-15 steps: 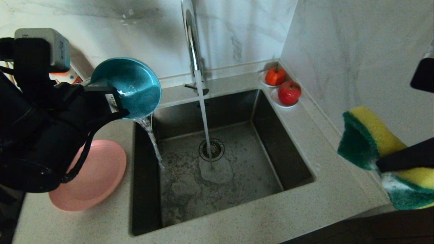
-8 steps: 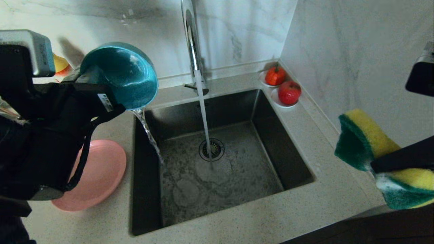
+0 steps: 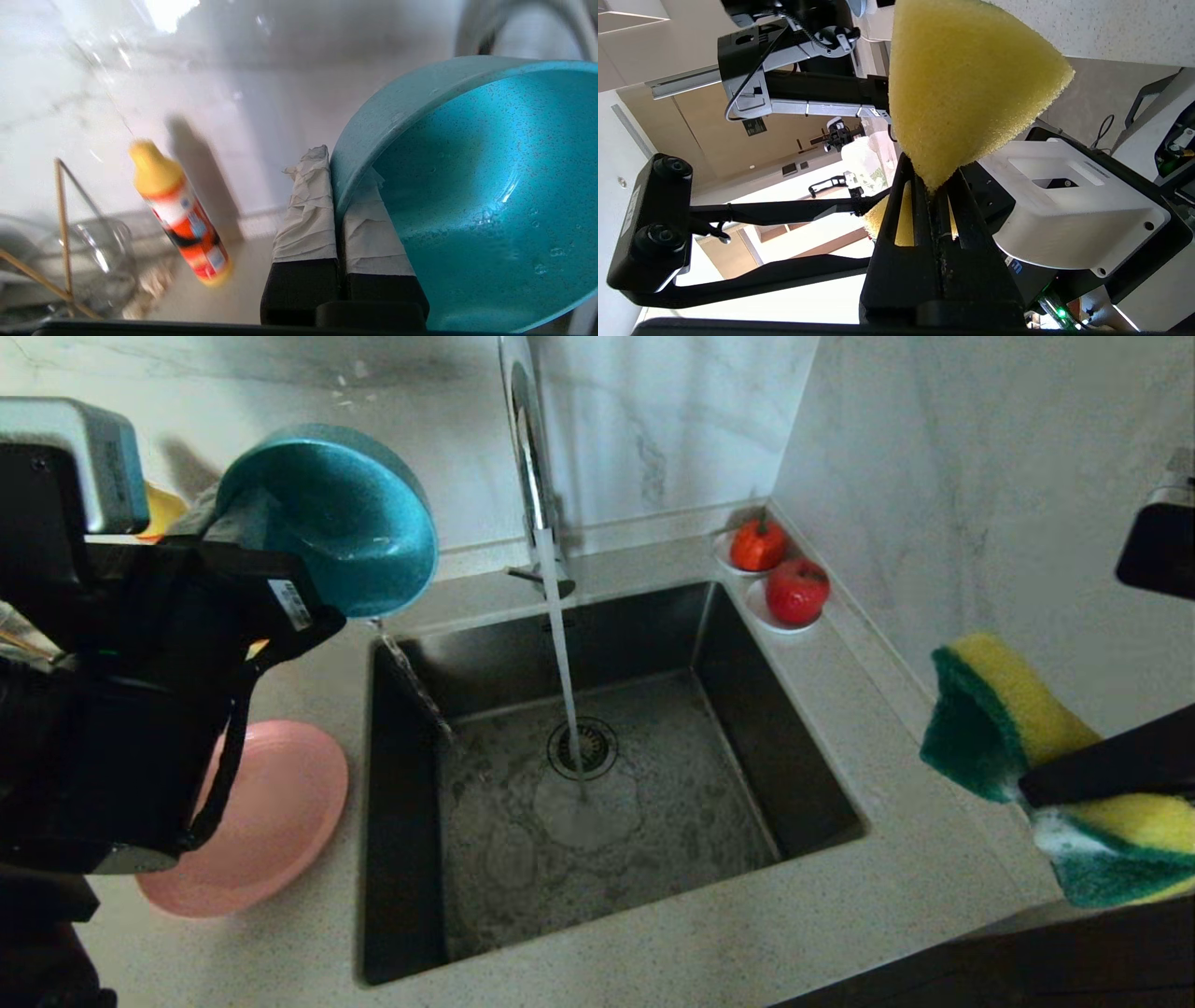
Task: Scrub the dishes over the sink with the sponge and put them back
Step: Rinse the bowl, then place the bowl on the table
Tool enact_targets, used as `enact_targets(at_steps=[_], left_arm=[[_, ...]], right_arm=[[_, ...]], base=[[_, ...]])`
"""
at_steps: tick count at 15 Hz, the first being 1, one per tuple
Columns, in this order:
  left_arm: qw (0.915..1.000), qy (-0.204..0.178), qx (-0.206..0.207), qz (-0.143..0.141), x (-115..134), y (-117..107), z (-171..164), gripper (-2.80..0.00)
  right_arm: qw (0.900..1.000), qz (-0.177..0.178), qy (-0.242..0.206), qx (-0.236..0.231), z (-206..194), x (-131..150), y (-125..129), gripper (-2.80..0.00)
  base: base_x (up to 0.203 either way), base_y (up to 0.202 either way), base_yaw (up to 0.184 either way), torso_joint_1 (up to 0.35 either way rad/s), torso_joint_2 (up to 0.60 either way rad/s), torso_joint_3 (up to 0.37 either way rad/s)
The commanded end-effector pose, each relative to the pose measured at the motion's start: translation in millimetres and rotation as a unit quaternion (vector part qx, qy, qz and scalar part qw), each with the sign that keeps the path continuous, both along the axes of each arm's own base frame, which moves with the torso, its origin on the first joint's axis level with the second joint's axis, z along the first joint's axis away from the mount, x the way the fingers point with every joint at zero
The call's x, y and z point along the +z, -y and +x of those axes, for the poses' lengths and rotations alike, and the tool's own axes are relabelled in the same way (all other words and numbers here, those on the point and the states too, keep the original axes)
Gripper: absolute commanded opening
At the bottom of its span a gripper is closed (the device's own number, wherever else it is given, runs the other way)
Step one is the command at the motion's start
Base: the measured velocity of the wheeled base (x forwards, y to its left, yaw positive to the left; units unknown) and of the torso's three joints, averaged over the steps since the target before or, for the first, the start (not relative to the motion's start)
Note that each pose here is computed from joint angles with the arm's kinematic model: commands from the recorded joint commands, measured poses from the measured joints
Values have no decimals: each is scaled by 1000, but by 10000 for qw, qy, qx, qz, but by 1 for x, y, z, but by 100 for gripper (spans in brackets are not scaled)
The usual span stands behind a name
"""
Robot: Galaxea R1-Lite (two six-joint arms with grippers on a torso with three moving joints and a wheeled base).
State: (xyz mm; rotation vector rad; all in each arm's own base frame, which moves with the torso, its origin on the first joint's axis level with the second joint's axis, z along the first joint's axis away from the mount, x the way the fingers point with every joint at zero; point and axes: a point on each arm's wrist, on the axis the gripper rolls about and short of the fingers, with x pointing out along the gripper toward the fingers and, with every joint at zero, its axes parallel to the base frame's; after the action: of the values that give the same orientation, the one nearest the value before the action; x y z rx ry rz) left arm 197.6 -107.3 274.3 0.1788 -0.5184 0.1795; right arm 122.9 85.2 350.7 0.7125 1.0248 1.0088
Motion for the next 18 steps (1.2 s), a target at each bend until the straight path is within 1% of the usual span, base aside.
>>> enact_targets(at_steps=[1, 2, 3, 9, 11, 12, 13, 14, 15, 16, 18], left_arm=[[9996, 273, -37, -78, 12, -5, -10, -280], [9993, 341, -116, 12, 14, -6, -12, -280], [9992, 365, -129, 27, 15, -7, -13, -280], [9985, 533, -147, -39, 24, -9, -16, -280], [9989, 454, -124, -37, 20, -7, -13, -280], [9995, 320, -74, -17, 14, -6, -10, -280], [9999, 105, 92, -48, 6, -3, -5, -280], [9992, -233, 314, -82, -5, 0, 2, -280], [9961, -735, 494, -25, -21, 3, 10, -280], [9923, -1135, 496, 4, -34, 6, 15, -280], [9836, -1729, 510, 50, -50, 8, 19, -280]], right_arm=[[10000, 13, -29, 17, -1, 0, 1, -280], [10000, 2, -42, 19, 0, -1, 0, -280], [10000, -6, -50, 20, 0, -1, 0, -280], [10000, -7, -48, 22, 0, -1, 0, -280], [10000, -5, -43, 22, -1, -1, 0, -280], [10000, -10, -48, 23, -1, -2, 1, -280], [10000, -13, -49, 25, -2, -2, 1, -280], [10000, -5, -40, 23, -3, -2, 1, -280], [10000, -7, -39, 15, -3, -2, 1, -280], [10000, -2, -33, 18, -3, -2, 1, -280], [10000, 7, -12, 15, -4, -1, 2, -280]], base=[[0, 0, 0, 0, 0, 0], [0, 0, 0, 0, 0, 0], [0, 0, 0, 0, 0, 0], [0, 0, 0, 0, 0, 0], [0, 0, 0, 0, 0, 0], [0, 0, 0, 0, 0, 0], [0, 0, 0, 0, 0, 0], [0, 0, 0, 0, 0, 0], [0, 0, 0, 0, 0, 0], [0, 0, 0, 0, 0, 0], [0, 0, 0, 0, 0, 0]])
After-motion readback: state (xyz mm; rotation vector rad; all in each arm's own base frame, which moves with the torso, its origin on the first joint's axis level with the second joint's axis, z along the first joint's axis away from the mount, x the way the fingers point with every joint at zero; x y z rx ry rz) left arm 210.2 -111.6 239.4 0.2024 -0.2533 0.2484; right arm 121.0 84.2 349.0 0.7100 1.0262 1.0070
